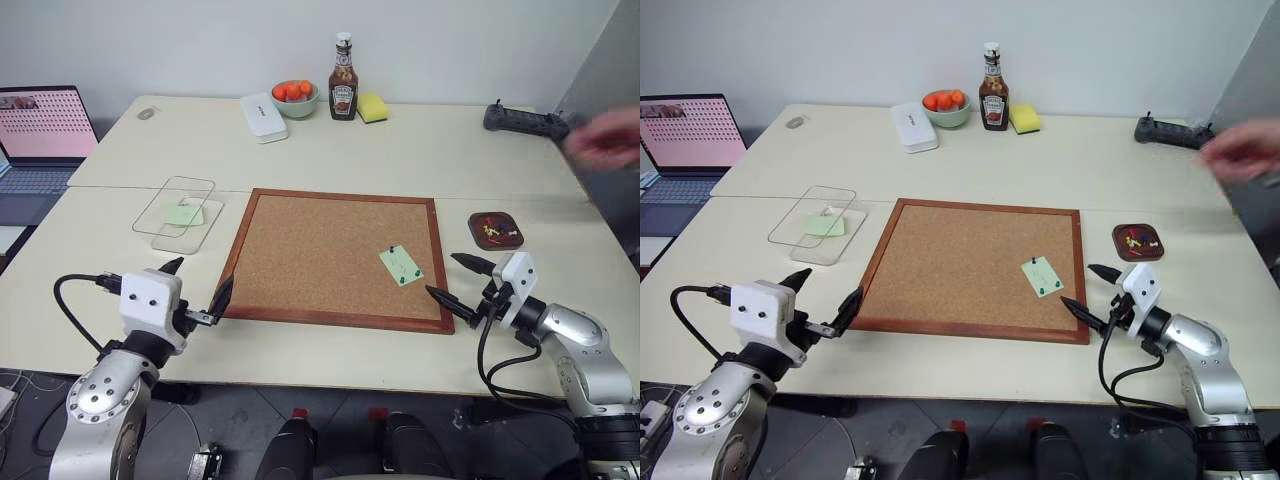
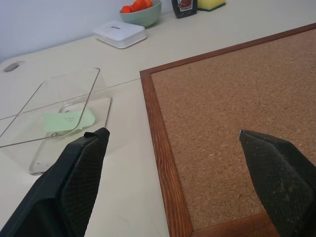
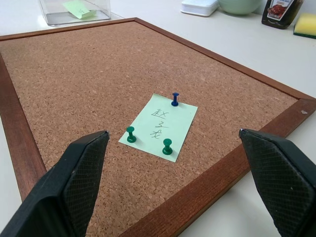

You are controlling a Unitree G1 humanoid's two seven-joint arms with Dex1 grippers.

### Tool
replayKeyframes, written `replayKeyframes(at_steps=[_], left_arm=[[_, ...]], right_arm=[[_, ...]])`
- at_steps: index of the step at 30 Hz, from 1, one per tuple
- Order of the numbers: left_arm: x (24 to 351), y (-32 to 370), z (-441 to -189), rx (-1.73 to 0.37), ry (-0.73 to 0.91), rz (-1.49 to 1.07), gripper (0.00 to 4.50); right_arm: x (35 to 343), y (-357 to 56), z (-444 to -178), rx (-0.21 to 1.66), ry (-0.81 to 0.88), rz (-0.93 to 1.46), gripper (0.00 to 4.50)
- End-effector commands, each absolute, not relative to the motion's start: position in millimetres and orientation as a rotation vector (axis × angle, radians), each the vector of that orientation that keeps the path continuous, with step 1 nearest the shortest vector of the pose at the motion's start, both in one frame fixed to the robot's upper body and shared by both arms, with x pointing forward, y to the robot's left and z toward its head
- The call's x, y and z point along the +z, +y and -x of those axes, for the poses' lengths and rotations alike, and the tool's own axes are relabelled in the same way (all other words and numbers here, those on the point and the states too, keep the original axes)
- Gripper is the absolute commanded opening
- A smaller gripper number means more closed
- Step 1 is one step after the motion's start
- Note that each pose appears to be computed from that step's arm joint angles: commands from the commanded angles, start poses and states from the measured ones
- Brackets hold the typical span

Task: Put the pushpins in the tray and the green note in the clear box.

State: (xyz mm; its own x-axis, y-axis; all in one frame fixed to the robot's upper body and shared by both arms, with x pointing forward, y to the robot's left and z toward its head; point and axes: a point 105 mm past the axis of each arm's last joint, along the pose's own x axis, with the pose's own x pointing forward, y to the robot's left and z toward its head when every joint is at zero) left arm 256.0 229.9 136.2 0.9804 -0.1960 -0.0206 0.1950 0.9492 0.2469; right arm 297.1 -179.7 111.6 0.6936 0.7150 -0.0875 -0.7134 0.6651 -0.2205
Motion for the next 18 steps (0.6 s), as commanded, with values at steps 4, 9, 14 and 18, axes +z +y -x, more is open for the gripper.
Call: replayKeyframes(at_steps=[4, 9, 14, 18], left_arm=[[148, 219, -257, -0.248, -0.044, -0.288, 4.50], [149, 215, -261, -0.284, -0.033, -0.251, 4.50], [156, 213, -268, -0.302, -0.056, -0.235, 4.50], [158, 205, -270, -0.335, -0.069, -0.219, 4.50]], right_arm=[[124, -173, -297, 0.829, -0.058, 0.266, 4.48], [124, -172, -297, 0.835, -0.057, 0.268, 4.48], [123, -172, -297, 0.842, -0.052, 0.266, 4.48], [122, -173, -297, 0.844, -0.049, 0.265, 4.48]])
